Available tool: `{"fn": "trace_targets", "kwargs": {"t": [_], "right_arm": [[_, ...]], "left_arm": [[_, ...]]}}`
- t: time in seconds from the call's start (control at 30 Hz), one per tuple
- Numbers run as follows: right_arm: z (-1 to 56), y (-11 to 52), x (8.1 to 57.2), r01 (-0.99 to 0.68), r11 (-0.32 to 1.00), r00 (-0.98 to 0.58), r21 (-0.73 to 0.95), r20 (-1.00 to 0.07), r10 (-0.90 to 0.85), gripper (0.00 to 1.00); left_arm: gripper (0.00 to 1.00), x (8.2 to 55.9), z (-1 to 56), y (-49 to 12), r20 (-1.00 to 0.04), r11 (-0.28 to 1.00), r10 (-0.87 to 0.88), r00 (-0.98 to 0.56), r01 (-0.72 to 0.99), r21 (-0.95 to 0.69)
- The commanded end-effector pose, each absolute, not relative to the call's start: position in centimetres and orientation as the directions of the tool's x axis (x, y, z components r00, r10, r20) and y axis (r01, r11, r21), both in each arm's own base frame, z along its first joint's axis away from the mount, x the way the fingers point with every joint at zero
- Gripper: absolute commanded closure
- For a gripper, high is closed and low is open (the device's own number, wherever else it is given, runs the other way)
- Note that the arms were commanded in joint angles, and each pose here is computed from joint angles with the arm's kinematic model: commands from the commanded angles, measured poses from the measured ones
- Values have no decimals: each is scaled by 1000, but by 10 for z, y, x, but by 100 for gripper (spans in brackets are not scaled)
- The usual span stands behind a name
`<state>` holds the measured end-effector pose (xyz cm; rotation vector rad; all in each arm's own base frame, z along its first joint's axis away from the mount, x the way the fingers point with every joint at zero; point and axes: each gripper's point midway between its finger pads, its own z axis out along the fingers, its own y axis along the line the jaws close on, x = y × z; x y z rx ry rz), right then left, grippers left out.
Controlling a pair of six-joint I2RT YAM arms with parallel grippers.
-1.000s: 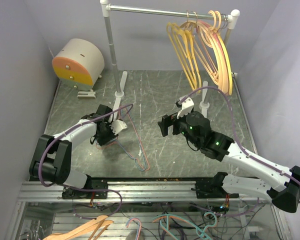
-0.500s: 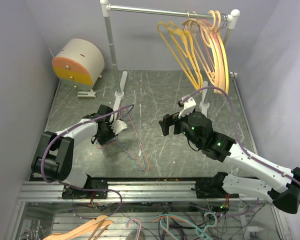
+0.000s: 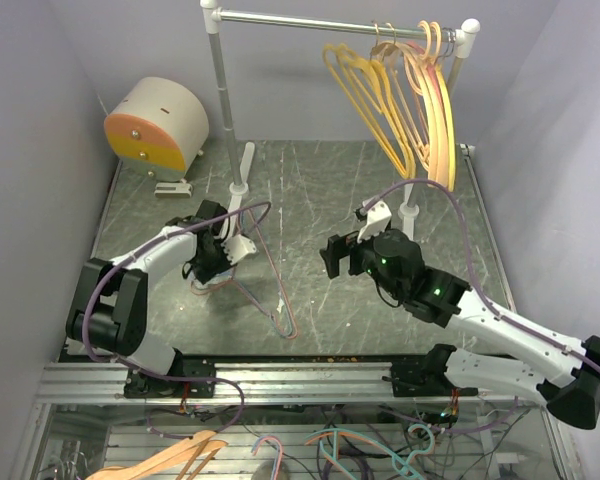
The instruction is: Organize the hangers
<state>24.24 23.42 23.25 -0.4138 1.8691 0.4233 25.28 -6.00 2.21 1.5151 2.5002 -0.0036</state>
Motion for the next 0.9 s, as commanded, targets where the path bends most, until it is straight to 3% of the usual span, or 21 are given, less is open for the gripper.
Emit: {"fn": "trace_targets", "kwargs": {"t": [0.0,0.27,0.43,0.6,0.87], "right_arm": [[225,235,237,-485,867,-340,116,-938,-65,0],[161,272,229,-592,788,-379,165,-921,-92,0],[132,297,225,-623,778,-193,-78,-949,-250,0],[142,320,221,-614,729,-26,-302,-915,-402,0],[159,348,203,-705,659,-31,-263,-917,-398,0]], "left_arm": [[93,264,64,-71,-231,448,880,-414,887,115],[93,270,90,-82,-226,417,896,-382,899,136],[93,270,94,-84,-205,396,909,-363,905,155],[93,273,96,-88,-200,385,915,-351,908,167],[93,275,95,-95,-205,372,919,-337,913,168]]}}
